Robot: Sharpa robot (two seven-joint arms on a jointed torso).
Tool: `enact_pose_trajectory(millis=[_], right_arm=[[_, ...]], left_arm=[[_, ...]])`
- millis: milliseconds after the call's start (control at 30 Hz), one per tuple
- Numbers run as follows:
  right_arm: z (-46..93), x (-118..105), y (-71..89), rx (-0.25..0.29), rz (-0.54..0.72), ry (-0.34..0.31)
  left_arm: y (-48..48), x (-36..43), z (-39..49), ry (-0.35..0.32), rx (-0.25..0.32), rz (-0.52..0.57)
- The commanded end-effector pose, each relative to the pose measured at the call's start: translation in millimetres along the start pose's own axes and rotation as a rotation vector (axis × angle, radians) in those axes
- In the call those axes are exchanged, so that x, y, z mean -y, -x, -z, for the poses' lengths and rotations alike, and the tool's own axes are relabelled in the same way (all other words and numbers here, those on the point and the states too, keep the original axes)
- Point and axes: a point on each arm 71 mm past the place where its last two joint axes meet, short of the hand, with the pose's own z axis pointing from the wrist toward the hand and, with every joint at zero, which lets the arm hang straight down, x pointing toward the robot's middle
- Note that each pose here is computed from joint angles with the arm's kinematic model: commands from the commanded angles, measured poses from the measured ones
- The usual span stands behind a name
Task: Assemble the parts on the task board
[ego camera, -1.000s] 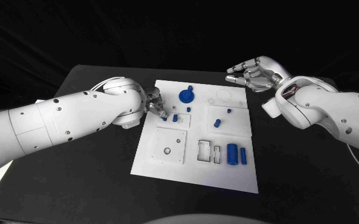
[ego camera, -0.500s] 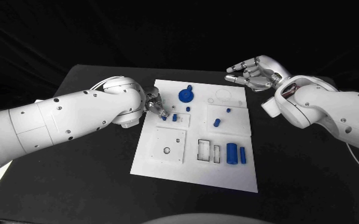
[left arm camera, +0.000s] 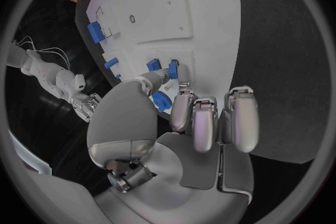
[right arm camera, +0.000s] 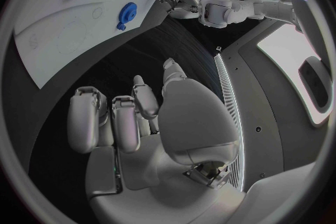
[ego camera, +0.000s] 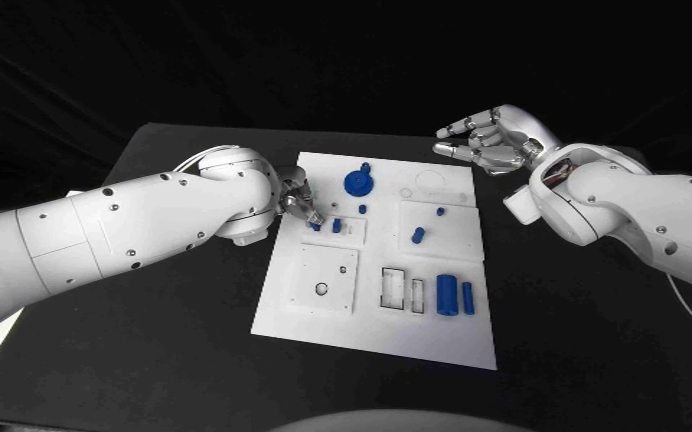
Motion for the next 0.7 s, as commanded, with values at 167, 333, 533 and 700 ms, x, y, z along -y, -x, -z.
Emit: enact_pose_trajectory(millis=[167,333,533,700], right_arm=[[-0.3,-0.8,-1.3,-0.008,-0.001,0.01],[-0.5,-0.7,-1.4,-0.009,-0.001,0.011],[-0.7,-1.0,-1.7,-0.009,-0.001,0.012],[-0.8,-1.2,-1.9,-0.009,-0.002,0.012]], left_arm=[[-7.9,1.8,-0.5,-0.001,-0.038,-0.048],[-7.9,2.1,-0.1,-0.001,-0.034,-0.058],[-7.5,2.2,0.0,-0.001,-0.027,-0.06],[-7.4,2.4,-0.2,0.0,-0.025,-0.06]])
